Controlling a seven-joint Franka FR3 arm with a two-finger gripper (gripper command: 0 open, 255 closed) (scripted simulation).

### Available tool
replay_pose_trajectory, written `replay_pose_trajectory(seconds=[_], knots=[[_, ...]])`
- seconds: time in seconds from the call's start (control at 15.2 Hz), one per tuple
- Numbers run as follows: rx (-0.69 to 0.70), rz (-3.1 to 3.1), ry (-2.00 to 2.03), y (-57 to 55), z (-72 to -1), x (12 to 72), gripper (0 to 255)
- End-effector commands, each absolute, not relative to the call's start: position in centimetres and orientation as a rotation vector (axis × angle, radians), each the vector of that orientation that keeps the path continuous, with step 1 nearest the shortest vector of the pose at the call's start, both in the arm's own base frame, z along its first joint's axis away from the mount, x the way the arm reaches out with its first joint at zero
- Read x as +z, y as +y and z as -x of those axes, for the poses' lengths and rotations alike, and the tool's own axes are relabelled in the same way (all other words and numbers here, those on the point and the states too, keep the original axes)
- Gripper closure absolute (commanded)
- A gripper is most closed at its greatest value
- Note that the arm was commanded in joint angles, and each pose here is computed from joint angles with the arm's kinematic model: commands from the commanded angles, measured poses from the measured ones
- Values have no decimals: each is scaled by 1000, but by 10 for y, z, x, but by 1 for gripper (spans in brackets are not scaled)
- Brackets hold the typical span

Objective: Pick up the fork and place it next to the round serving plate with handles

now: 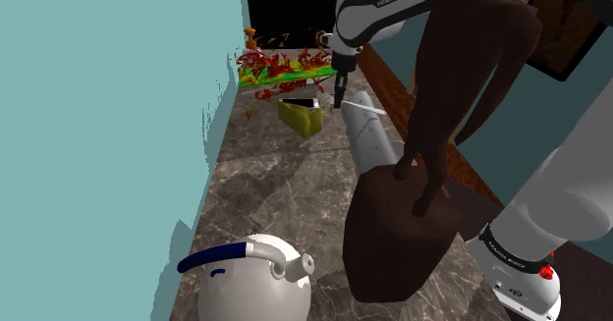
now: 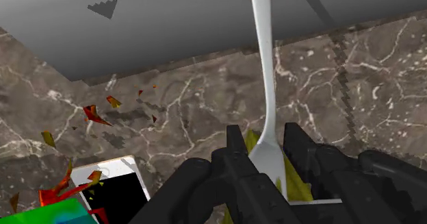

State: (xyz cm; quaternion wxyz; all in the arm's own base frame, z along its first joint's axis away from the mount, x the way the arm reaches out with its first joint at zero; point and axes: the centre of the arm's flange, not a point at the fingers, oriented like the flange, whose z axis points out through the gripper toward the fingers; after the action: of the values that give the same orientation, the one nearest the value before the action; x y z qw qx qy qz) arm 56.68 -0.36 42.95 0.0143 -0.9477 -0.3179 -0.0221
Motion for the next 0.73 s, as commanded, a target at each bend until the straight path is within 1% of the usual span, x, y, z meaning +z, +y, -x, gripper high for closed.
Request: replay_pose_trajectory(seconds=[0.0, 0.66], knots=[[-54, 2954, -975, -36, -573, 425, 255], [-54, 2954, -975, -163, -612, 426, 255]])
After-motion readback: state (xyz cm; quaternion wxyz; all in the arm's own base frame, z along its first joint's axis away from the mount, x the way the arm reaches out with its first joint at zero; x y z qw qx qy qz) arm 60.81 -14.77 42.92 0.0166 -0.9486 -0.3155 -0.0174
